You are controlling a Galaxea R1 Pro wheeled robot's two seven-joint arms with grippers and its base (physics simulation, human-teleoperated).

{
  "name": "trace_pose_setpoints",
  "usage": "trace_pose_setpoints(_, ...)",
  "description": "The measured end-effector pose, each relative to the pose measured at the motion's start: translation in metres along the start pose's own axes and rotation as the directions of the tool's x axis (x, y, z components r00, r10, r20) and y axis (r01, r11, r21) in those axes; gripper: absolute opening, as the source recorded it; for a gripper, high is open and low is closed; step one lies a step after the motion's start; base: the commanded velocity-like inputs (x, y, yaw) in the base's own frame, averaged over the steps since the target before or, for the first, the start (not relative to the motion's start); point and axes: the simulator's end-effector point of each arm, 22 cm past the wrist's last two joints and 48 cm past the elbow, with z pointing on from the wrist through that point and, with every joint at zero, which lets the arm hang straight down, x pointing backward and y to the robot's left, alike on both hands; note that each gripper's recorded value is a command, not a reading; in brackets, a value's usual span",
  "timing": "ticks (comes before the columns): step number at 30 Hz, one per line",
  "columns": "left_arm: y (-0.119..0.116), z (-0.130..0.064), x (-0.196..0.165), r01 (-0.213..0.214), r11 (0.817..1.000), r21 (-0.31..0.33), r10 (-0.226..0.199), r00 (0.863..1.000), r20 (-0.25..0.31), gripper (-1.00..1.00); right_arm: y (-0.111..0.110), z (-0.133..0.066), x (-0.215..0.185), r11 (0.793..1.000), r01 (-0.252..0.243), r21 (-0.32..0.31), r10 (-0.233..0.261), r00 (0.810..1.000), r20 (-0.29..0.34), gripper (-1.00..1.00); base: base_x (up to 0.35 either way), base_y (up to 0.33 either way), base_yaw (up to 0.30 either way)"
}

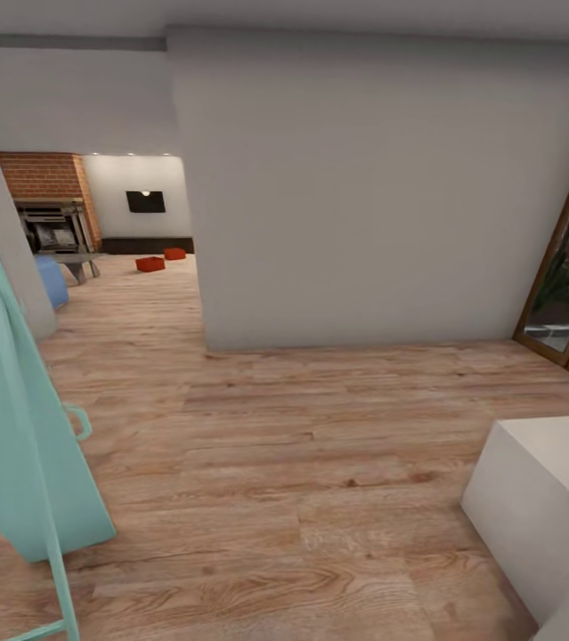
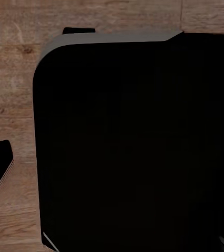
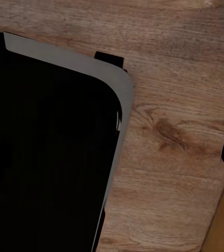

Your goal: Move the two storage containers from the living room to the garage. In the garage, place one container on the floor and stack the other container on top of it (either order is fine).

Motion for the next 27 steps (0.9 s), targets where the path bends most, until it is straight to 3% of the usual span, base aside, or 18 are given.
trace_pose_setpoints(17,0.0000,0.0000,0.0015,0.001,1.000,0.000,-0.001,1.000,-0.007,1.00,0.0009,0.0001,-0.0001,1.000,0.001,-0.001,-0.001,1.000,0.000,1.00,0.316,0.000,0.042)
trace_pose_setpoints(27,0.0001,0.0000,0.0029,0.003,1.000,0.000,-0.003,1.000,-0.010,1.00,0.0000,0.0000,0.0012,1.000,0.003,-0.001,-0.003,1.000,-0.003,1.00,0.317,0.000,0.138)
